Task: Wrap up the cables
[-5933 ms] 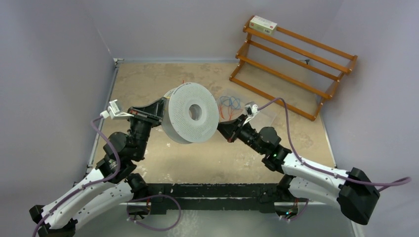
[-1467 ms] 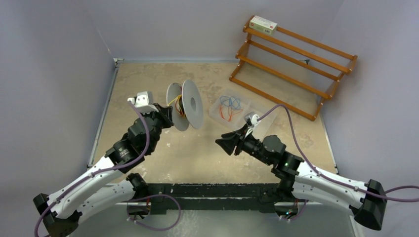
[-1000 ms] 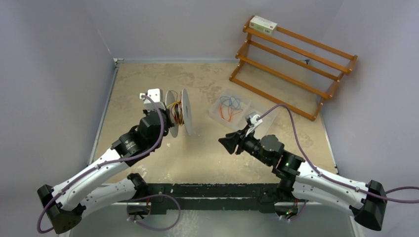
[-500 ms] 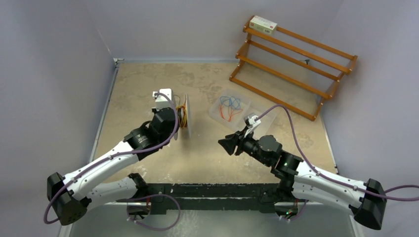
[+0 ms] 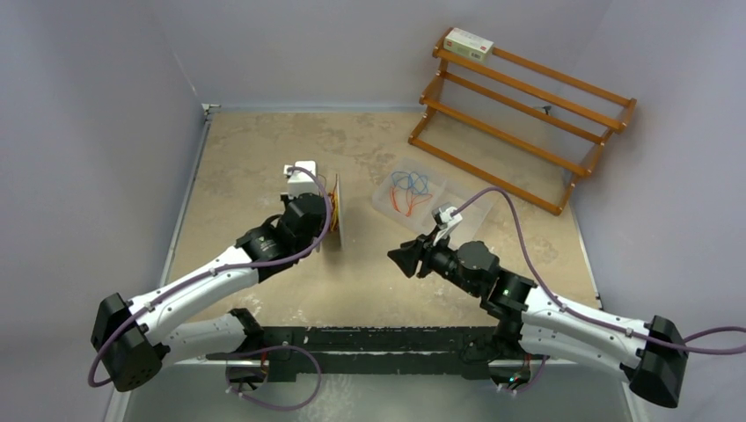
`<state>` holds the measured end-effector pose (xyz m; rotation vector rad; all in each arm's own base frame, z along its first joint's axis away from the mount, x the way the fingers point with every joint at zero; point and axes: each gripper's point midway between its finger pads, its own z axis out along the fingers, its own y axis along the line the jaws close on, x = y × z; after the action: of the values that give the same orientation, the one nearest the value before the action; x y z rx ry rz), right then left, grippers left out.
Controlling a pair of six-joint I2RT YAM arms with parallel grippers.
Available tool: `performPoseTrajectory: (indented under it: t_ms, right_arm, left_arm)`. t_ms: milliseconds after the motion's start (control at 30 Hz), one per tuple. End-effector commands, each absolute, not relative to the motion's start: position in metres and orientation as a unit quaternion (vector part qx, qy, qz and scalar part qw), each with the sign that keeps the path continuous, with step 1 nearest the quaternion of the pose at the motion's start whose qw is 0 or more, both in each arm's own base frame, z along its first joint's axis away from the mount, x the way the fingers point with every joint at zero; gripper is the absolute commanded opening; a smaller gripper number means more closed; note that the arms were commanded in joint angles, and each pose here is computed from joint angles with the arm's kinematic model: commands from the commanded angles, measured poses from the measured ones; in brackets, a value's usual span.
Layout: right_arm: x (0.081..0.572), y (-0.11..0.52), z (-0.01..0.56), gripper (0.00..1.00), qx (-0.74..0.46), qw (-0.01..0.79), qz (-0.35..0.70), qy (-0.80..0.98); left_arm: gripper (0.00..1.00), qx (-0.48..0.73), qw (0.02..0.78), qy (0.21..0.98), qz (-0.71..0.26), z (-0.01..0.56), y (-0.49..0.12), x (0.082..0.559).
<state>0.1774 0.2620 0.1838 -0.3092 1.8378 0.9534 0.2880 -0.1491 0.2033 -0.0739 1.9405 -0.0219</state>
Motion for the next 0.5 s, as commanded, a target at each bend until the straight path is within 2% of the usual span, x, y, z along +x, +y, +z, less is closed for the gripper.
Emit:
performPoseTrajectory:
  t_ms: [0,167,467]
  right_arm:
    - [0.179,0.267,0.190,0.50,-0.122,0.504,0.410,0.750]
    - [0.180,0.273,0.189,0.50,-0.128,0.499,0.411,0.752]
    - [0.192,0.288,0.204,0.56,-0.144,0.507,0.396,0.752]
  left_arm:
    - [0.00,-0.070,0.601,0.795,-0.047,0.228,-0.157,0.300]
    - [0.01,-0.063,0.597,0.798,-0.054,0.221,-0.160,0.299]
    - [0.25,-0.061,0.594,0.800,-0.058,0.224,-0.156,0.293]
